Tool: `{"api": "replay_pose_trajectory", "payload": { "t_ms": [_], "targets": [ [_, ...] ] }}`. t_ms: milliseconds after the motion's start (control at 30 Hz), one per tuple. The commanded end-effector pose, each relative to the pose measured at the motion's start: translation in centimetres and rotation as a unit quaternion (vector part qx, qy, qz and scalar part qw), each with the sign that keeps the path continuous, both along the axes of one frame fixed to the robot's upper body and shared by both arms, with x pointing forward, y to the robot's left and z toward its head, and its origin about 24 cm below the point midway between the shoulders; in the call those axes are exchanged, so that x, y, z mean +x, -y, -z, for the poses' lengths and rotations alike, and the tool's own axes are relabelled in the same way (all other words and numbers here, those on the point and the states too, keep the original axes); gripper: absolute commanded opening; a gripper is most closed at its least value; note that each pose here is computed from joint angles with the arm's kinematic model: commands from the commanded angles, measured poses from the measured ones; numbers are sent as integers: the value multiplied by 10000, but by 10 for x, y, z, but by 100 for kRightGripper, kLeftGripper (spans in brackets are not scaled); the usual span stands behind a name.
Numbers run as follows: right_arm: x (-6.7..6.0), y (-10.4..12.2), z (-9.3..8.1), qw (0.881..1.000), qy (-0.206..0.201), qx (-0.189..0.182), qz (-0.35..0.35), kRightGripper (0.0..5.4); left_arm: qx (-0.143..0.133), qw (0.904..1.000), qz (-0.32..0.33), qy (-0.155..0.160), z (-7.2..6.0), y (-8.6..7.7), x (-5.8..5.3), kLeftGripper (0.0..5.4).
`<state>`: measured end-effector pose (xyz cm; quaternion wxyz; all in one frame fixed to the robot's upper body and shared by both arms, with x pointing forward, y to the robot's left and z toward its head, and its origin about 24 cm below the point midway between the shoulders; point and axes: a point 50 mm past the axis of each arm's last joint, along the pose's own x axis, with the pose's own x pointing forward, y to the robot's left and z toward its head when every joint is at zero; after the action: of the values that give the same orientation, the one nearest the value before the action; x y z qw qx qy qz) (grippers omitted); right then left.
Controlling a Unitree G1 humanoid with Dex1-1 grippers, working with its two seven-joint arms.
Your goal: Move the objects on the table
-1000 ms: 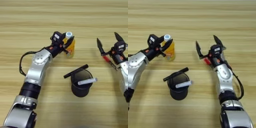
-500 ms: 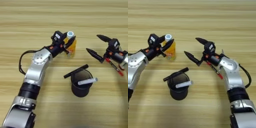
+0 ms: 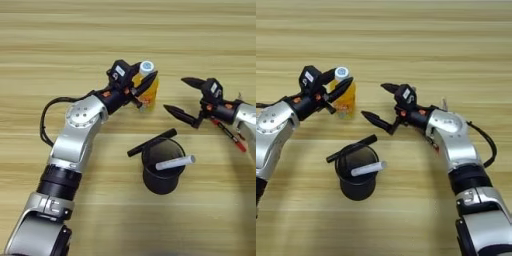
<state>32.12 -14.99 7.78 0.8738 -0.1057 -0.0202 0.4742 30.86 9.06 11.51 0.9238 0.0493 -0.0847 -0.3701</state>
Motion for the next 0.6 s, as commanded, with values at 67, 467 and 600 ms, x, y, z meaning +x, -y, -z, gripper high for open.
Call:
{"api": "replay_pose_trajectory", "payload": {
  "t_ms": [67,467,600],
  "targets": [
    [5,-14,-1,9998,-11,-86,-173,540,-65,9997,144,161,-10,6,-1,174],
    [9,-37,-2,9994,21,50,-338,540,-67,9998,183,98,-6,9,0,174],
    [10,-47,-2,9992,15,103,-384,540,-77,9997,193,94,-5,10,0,174]
  ]
}}
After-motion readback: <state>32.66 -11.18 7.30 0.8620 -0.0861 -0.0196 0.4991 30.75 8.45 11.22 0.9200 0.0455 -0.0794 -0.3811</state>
